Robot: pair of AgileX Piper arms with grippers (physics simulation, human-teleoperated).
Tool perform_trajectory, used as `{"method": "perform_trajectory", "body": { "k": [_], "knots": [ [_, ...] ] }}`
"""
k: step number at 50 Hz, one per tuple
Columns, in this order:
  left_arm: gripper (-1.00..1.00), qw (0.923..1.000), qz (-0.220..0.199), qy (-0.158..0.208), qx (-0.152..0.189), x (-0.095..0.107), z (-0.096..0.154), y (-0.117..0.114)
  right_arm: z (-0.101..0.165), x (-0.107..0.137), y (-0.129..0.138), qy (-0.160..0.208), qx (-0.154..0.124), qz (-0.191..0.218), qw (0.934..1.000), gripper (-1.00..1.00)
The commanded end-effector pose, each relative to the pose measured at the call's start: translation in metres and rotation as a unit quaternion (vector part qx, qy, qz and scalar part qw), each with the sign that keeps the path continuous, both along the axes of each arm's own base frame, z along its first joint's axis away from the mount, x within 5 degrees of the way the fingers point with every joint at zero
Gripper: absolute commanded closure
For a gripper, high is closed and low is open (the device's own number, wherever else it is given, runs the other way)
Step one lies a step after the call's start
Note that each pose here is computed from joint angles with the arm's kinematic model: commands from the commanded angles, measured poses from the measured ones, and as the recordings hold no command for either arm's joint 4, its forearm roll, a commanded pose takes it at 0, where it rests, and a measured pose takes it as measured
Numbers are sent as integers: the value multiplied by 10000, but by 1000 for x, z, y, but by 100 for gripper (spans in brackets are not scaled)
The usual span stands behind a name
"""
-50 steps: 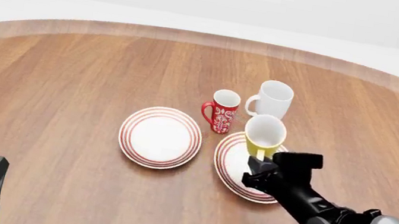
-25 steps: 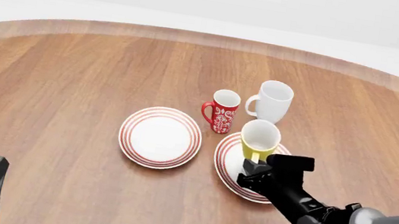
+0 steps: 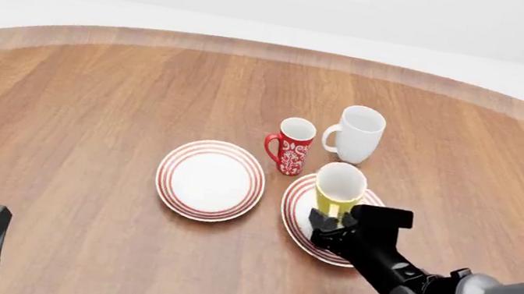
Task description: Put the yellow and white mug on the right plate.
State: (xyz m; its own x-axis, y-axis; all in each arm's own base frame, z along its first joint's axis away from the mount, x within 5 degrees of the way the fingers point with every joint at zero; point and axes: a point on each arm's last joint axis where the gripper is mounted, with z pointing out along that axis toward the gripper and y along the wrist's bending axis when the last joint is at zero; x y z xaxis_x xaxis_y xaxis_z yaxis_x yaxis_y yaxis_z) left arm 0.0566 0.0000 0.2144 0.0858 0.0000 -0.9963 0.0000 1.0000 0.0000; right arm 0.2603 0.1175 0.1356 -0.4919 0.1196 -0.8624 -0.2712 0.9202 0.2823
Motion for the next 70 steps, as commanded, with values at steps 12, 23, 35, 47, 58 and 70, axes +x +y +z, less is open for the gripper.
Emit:
{"method": "perform_trajectory", "body": {
  "k": [12, 23, 35, 47, 58, 70],
  "knots": [
    [-100, 10000, 0, 0, 0, 0, 0, 0, 2, 3, -6, 18, -7, -109, 9999, -100],
    [-100, 10000, 0, 0, 0, 0, 0, 0, 6, -2, -8, 30, -52, -97, 9999, -100],
    [-100, 10000, 0, 0, 0, 0, 0, 0, 21, -19, -16, -57, -72, -90, 9999, -100],
    [-100, 10000, 0, 0, 0, 0, 0, 0, 41, -39, -25, -207, -77, -77, 9997, -100],
    [-100, 10000, 0, 0, 0, 0, 0, 0, 67, -60, -34, -406, -92, -34, 9991, -100],
    [-100, 10000, 0, 0, 0, 0, 0, 0, 111, -84, -46, -721, -168, -12, 9973, -100]
  ]
}}
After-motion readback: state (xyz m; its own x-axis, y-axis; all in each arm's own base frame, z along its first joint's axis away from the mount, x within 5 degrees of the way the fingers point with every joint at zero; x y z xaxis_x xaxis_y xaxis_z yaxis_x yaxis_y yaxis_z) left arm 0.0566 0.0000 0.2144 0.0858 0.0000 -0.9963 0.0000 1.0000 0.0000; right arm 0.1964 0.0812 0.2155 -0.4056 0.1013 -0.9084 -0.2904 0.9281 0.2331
